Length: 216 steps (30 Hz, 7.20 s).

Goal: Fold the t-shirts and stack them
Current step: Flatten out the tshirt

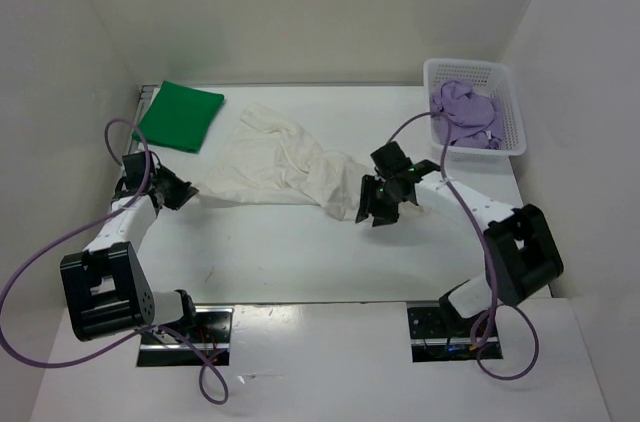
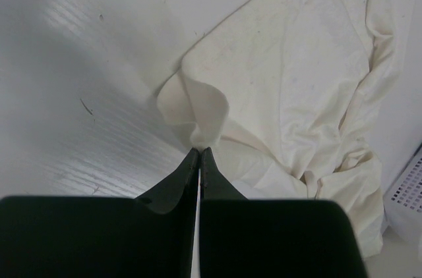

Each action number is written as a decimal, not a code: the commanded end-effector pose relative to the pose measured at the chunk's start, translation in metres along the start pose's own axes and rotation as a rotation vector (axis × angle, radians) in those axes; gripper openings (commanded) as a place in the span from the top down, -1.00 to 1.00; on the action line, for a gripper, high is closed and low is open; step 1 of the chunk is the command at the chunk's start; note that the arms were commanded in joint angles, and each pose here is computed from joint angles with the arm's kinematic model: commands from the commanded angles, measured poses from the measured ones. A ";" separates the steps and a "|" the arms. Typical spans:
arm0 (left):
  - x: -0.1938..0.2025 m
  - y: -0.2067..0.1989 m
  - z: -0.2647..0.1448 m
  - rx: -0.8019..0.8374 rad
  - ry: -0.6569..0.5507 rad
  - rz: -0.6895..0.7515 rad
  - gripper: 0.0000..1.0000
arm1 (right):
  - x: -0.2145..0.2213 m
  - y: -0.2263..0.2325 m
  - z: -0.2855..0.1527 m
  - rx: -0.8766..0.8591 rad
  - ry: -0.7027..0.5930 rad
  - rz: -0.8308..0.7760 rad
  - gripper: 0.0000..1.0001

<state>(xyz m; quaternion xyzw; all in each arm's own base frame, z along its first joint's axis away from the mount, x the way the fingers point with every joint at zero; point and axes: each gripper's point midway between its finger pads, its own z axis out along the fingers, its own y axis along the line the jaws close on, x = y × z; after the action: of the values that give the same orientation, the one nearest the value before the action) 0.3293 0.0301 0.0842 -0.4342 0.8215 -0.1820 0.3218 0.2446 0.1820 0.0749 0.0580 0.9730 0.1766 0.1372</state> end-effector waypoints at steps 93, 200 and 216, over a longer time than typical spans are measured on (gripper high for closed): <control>-0.131 -0.155 -0.083 0.389 -0.241 -0.010 1.00 | -0.194 0.032 -0.155 -0.231 -0.432 0.085 1.00; -0.138 -0.240 -0.187 0.496 -0.382 0.198 0.99 | -0.262 0.120 -0.355 -0.308 -0.942 -0.019 1.00; -0.235 -0.337 -0.203 0.747 -0.488 0.151 1.00 | -0.337 0.131 -0.495 -0.709 -1.345 -0.045 1.00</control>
<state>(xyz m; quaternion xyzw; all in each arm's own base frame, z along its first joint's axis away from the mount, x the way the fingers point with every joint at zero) 0.5245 0.0336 0.3886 -0.3144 0.7214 -0.3009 0.5387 0.5598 0.1021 0.4101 0.1830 0.7797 0.3133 0.5104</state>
